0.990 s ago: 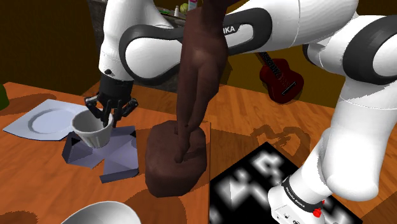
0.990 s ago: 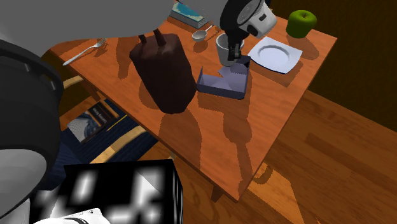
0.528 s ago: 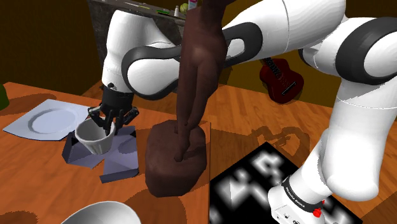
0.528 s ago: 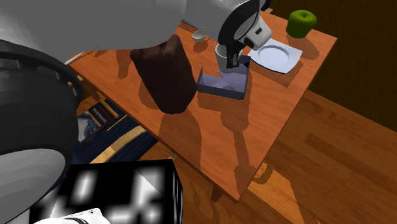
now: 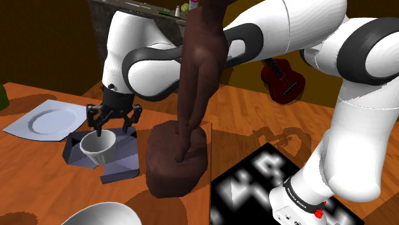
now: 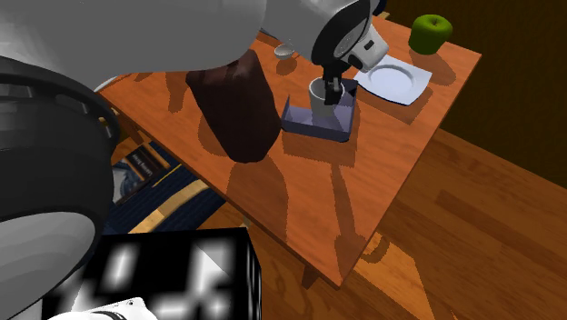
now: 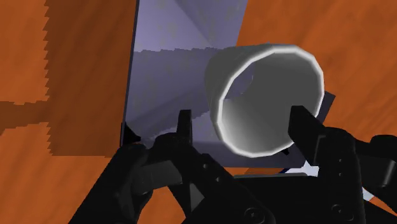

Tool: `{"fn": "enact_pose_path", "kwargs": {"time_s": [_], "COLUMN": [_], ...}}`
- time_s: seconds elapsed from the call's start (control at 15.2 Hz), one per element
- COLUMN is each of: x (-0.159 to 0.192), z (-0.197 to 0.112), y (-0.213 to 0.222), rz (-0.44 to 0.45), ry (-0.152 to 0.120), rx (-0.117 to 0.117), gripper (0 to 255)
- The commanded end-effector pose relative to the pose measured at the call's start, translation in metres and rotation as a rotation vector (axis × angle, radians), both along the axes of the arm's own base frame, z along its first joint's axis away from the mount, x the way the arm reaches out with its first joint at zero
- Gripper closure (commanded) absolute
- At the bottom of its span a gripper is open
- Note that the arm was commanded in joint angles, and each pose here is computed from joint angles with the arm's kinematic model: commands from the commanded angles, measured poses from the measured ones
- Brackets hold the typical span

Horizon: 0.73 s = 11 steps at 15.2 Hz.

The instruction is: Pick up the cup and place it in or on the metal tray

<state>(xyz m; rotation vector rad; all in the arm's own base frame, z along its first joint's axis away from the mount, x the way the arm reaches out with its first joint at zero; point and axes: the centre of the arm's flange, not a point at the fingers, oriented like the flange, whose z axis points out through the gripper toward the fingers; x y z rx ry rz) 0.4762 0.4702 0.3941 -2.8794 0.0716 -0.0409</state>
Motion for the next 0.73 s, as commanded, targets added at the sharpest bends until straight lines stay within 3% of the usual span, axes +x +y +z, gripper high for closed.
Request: {"fn": "enact_pose_path", "kwargs": {"time_s": [0.0, 0.2, 0.46, 0.66], "x": [0.0, 0.0, -0.002, -0.002], "z": [0.0, 0.0, 0.048, 0.048], "y": [0.0, 0.0, -0.013, -0.013], "rz": [0.0, 0.0, 0.0, 0.0], "ry": [0.0, 0.0, 0.0, 0.0], "rx": [0.0, 0.0, 0.0, 0.0], "gripper": [0, 0, 0, 0]}}
